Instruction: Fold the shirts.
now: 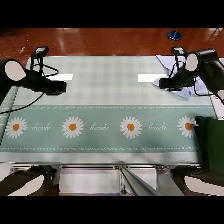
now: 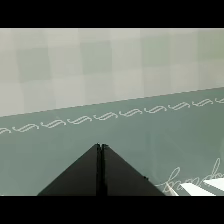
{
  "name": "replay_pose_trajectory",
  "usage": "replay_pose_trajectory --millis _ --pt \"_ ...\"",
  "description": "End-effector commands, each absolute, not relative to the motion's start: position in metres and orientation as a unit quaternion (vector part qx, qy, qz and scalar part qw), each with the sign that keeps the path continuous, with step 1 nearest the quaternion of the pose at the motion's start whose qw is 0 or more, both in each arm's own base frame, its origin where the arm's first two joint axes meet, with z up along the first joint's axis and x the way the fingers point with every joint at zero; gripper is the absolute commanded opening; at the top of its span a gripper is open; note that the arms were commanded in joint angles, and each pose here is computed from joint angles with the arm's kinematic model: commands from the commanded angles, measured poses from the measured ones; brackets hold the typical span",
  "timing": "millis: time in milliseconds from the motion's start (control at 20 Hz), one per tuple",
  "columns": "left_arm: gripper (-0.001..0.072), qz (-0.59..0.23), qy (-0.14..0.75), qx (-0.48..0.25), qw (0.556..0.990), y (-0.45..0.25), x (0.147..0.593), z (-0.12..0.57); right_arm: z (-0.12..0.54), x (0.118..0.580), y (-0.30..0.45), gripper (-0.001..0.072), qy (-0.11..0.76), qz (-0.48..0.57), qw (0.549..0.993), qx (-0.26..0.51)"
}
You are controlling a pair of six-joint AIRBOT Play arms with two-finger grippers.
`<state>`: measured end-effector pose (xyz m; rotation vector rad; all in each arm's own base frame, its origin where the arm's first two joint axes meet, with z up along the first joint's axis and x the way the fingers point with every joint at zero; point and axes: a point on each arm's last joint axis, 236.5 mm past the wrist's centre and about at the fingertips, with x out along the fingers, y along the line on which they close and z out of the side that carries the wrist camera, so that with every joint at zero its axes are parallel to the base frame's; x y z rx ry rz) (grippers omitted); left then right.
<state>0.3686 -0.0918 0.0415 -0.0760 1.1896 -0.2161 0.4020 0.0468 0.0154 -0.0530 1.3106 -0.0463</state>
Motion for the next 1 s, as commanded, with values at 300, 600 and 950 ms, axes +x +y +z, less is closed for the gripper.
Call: replay_pose_trajectory --millis 300,600,950 --pt "0.0020 -0.102 0.559 -0.035 0.822 -0.092 0.369 0.041 0.015 0.402 0.047 0.0017 0.609 -0.021 0.792 -0.025" --pt "0.0020 -0.102 0.559 -0.035 0.822 -0.092 0.369 0.041 0.015 0.402 0.047 0.0017 0.609 -0.021 0.792 -0.025" --pt "0.0020 -0.099 0.491 -0.044 0.864 -0.094 0.403 0.057 0.023 0.426 0.053 0.0017 0.567 -0.011 0.823 -0.018"
